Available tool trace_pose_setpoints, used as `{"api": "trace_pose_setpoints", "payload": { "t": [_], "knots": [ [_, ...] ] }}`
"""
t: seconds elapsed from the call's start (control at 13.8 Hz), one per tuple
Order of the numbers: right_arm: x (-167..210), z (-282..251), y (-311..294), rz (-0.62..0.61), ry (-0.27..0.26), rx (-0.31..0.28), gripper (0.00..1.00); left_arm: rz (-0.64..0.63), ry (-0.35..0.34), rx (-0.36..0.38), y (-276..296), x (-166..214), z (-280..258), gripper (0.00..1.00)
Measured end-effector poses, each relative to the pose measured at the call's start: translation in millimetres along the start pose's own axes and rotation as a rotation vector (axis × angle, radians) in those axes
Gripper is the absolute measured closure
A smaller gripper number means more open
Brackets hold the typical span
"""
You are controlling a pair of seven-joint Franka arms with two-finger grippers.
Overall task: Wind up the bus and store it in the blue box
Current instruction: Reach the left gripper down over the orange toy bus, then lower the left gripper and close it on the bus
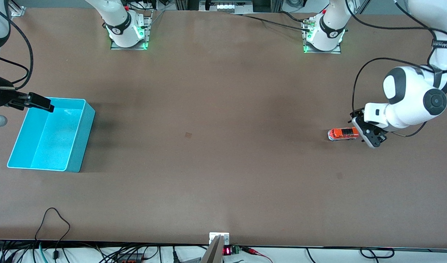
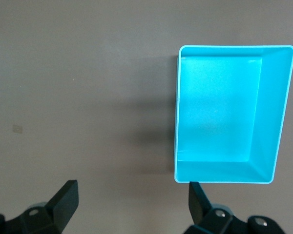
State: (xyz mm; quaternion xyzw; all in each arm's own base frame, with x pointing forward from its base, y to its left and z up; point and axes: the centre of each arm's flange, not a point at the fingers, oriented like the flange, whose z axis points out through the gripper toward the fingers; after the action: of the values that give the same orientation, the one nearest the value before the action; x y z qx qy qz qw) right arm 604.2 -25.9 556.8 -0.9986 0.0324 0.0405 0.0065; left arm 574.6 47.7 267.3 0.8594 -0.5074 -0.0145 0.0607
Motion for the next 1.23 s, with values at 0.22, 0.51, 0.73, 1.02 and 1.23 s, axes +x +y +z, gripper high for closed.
{"api": "trace_pose_setpoints", "payload": {
  "t": [0.22,0.51,0.73,1.02,1.23],
  "knots": [
    [1,5,-3,-0.004,-0.018,-0.002,0.0,0.088,0.009,0.021,1,-1,25,0.0],
    [2,12,-12,-0.018,-0.037,-0.005,0.0,0.216,-0.047,0.083,19,4,47,0.0],
    [5,20,-11,-0.015,-0.051,-0.007,0.0,0.227,-0.049,0.087,22,5,52,0.0],
    [5,21,-11,-0.015,-0.059,-0.008,0.0,0.231,-0.054,0.063,32,0,67,0.0],
    [3,23,-11,-0.015,-0.074,-0.008,0.0,0.24,-0.054,0.061,36,-3,73,0.0]
  ]
}}
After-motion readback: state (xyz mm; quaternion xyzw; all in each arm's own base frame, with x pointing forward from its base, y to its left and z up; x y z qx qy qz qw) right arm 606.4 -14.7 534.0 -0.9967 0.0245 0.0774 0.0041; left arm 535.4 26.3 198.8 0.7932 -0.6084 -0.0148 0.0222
